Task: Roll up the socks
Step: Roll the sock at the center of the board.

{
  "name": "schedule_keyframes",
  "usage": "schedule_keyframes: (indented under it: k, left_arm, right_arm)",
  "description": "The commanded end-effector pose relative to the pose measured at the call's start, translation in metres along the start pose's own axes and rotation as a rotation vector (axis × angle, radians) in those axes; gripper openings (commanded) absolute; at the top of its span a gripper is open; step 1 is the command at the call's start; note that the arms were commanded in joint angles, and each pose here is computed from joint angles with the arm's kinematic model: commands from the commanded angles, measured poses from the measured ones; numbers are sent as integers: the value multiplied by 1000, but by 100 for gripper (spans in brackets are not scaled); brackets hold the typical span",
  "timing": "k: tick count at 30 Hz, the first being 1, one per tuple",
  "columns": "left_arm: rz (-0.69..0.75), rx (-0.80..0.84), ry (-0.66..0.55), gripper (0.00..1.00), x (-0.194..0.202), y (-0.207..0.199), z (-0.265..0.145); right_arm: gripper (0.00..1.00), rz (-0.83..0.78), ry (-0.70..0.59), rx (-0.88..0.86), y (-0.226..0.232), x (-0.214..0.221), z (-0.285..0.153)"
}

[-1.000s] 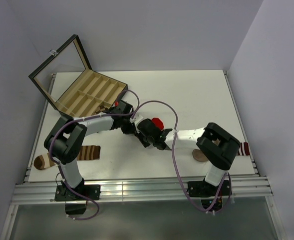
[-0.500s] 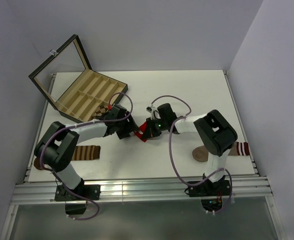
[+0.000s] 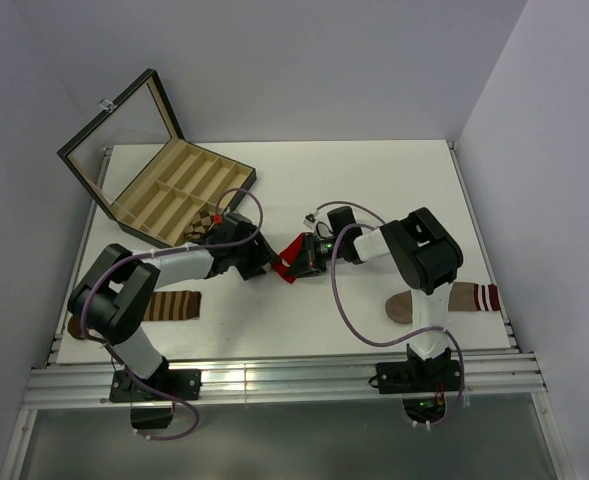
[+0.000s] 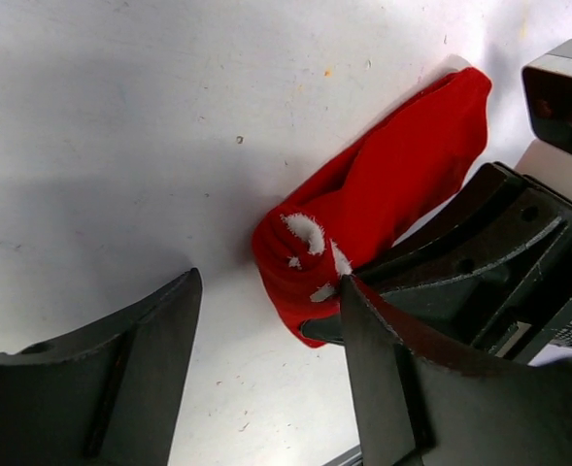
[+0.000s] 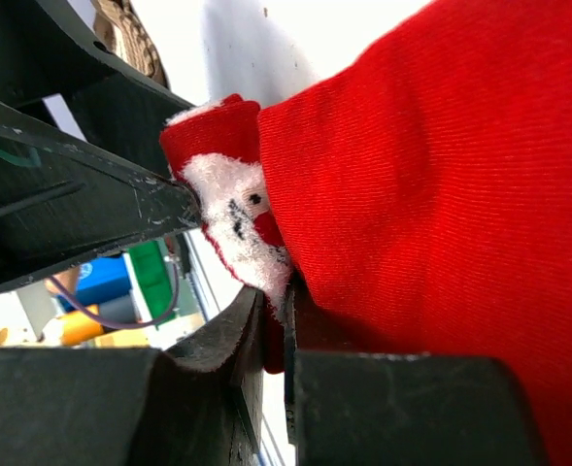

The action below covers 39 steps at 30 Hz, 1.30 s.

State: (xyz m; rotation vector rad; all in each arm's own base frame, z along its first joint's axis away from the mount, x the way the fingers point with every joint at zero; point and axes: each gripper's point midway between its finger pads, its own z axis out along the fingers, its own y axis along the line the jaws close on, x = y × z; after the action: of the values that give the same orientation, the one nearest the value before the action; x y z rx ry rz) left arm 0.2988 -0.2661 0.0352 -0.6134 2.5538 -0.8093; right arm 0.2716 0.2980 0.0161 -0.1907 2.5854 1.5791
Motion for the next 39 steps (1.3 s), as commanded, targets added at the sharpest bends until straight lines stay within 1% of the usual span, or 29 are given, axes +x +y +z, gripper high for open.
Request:
schedule_keyframes:
  k: [1, 3, 6, 11, 14, 17, 18, 19, 20, 21, 22, 24, 25, 27, 28, 29, 31, 32, 34, 35, 37, 38, 39]
  left_arm:
    - [-10, -14, 34, 63, 8, 6, 9]
    - [-12, -27, 42, 58, 10, 9, 14]
    - [-11, -47, 43, 53, 11, 14, 20]
    - [-12, -96, 69, 49, 17, 25, 30]
    - [-12, -130, 86, 43, 21, 33, 34]
    - [-8, -157, 93, 34, 23, 41, 34]
    - [-5, -162, 93, 27, 23, 42, 35]
    - [-3, -173, 97, 24, 24, 44, 34]
    - [0, -176, 97, 21, 24, 45, 34]
    - [4, -183, 99, 14, 24, 46, 33]
    - [9, -186, 98, 10, 23, 46, 33]
    - [27, -197, 97, 6, 21, 46, 31]
    - [47, -190, 93, 5, 19, 42, 31]
    - [66, -214, 92, 3, 17, 44, 28]
    - [87, -218, 92, 3, 15, 44, 27]
    - [99, -220, 95, 3, 14, 42, 26]
    - [125, -224, 101, 3, 12, 39, 27]
    - [131, -227, 104, 3, 12, 39, 27]
    - [147, -234, 112, 2, 12, 39, 27]
    - [150, -235, 115, 2, 12, 39, 27]
    - [154, -233, 116, 2, 12, 38, 26]
    - [158, -231, 114, 2, 11, 37, 26]
    - [157, -228, 121, 2, 12, 36, 26]
  right_arm:
    - [0, 166, 26, 140, -47, 24, 3]
    - [0, 171, 28, 142, -49, 25, 3]
    - [0, 171, 30, 154, -52, 24, 3]
    - [0, 149, 31, 188, -55, 22, 1]
    - [1, 141, 35, 202, -56, 20, 0]
    - [4, 119, 25, 221, -55, 19, -2]
    - [6, 117, 23, 232, -56, 18, -3]
    - [12, 101, 14, 233, -53, 16, -5]
    - [15, 79, 10, 233, -51, 14, -6]
    - [19, 62, 10, 239, -49, 15, -6]
    - [26, 27, -14, 248, -43, 9, -9]
    - [32, -50, -29, 267, -35, 7, -10]
    - [37, -108, -81, 296, -25, -3, -17]
    - [42, -198, -137, 350, -18, -10, -23]
    - [44, -267, -165, 355, 0, -13, -26]
    - [45, -323, -211, 423, -2, -21, -31]
    - [46, -422, -263, 459, 17, -23, -32]
    - [46, -464, -303, 531, 12, -28, -38]
    - [47, -532, -370, 582, 21, -34, -44]
    - [47, -574, -401, 646, 19, -32, -46]
    - [47, -625, -451, 680, 27, -36, -49]
    - [48, -662, -449, 691, 29, -30, -46]
    - [48, -686, -474, 688, 36, -33, -45]
